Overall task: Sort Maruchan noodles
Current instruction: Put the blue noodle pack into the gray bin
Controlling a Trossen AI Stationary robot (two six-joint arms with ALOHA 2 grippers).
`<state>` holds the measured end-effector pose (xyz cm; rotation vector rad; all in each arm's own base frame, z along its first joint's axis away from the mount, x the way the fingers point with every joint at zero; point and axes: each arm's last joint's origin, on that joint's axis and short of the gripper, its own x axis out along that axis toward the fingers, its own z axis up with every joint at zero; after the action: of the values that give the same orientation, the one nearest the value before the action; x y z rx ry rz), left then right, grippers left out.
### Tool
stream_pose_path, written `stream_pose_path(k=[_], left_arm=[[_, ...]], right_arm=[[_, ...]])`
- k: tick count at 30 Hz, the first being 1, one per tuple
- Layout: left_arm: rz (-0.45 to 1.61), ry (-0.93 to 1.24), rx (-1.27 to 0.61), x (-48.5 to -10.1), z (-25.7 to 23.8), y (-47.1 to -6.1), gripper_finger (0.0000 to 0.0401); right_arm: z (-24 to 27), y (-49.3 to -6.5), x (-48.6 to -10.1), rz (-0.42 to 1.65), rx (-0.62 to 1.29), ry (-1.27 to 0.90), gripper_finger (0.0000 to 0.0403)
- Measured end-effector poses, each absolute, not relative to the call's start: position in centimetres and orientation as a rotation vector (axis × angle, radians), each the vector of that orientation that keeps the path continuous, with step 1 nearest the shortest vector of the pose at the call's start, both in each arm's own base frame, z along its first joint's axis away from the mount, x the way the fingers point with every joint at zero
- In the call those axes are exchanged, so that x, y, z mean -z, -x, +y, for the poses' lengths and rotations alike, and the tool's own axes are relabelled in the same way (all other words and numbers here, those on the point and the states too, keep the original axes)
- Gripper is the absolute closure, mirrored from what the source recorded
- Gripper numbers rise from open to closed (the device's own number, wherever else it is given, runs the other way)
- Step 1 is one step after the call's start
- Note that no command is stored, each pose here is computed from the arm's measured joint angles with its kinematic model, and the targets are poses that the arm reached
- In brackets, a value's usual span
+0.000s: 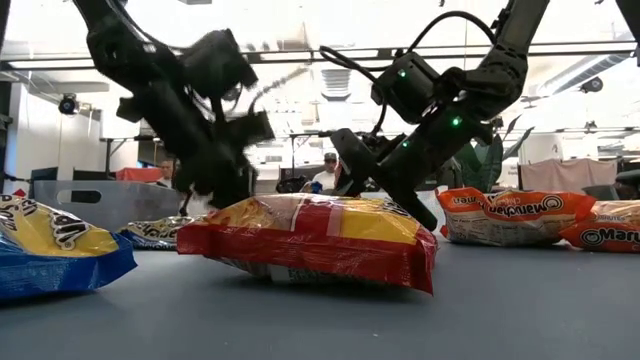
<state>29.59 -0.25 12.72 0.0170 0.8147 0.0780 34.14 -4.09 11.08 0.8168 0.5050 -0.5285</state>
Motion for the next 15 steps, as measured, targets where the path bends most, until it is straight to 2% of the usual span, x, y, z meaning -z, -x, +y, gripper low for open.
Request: stream_pose_path(k=[7,15], left_arm=[[0.783,-0.112,-0.15,-14.0,0.6,-29.1,0.0401],[0.795,-0.089,-0.193,-12.0,1.8,-29.4,0.0401]], right_arm=[[-4.2,-34.1,-11.1,0.508,0.518,-0.823,0.009],[-4.2,-34.3,-11.3,0.497,0.474,-0.845,0.0092]])
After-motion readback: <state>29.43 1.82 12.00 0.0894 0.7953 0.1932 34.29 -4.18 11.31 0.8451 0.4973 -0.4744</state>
